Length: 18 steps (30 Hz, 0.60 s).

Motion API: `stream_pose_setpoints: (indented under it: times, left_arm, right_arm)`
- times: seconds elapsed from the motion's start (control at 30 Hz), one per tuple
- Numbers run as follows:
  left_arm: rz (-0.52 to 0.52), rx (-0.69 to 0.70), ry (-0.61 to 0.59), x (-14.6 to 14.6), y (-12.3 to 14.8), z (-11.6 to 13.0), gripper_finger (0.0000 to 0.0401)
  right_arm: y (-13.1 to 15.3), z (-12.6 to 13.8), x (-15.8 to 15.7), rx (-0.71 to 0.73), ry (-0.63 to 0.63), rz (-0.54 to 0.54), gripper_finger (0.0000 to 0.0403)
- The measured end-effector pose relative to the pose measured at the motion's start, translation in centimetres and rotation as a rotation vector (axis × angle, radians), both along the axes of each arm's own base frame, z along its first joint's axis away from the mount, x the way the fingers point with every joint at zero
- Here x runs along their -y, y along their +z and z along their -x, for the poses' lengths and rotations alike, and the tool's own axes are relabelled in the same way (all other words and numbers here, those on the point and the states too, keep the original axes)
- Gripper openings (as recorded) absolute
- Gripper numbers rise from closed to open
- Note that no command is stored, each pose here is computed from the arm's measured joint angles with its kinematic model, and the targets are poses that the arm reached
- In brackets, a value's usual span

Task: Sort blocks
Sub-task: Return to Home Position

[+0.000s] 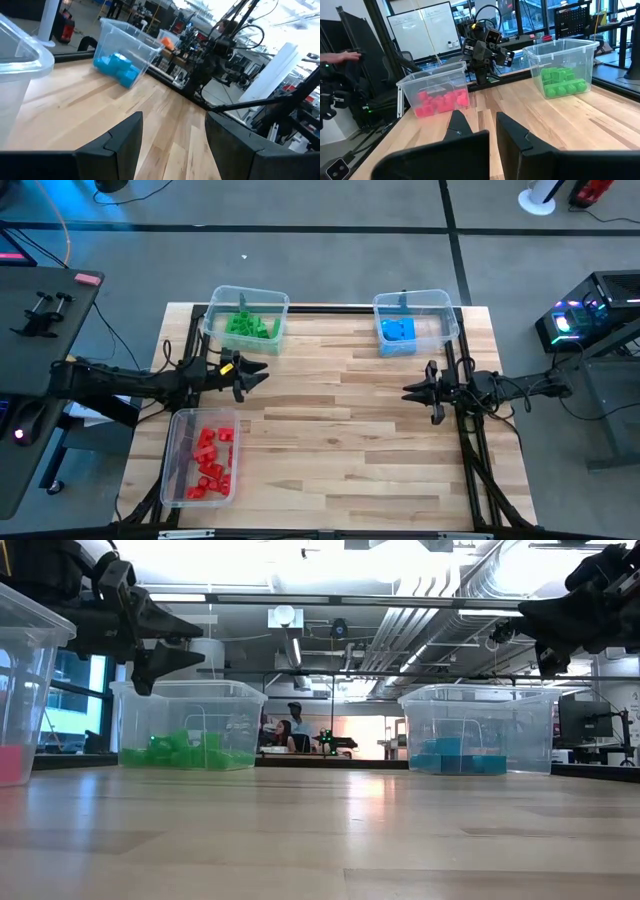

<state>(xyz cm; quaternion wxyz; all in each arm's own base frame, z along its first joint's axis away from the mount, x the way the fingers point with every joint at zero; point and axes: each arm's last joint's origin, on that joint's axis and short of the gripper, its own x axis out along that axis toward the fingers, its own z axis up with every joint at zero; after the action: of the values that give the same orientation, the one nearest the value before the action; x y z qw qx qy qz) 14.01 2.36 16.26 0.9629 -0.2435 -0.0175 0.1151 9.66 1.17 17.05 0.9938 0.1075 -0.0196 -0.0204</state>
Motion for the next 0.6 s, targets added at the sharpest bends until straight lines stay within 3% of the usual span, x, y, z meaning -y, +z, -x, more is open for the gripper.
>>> stream_pose_setpoints:
  times: [0.3,0.6]
  left_arm:
    - [-0.015,0.094,0.013,0.2,1.4,2.4,0.0200]
    - [-0.052,0.314,0.042,0.4,3.2,4.9,0.0200]
  right_arm:
    - [0.2,0.1,0.0,0.022,0.001,-0.004,0.0000]
    - [0.2,0.1,0.0,0.017,0.001,-0.003,0.0000]
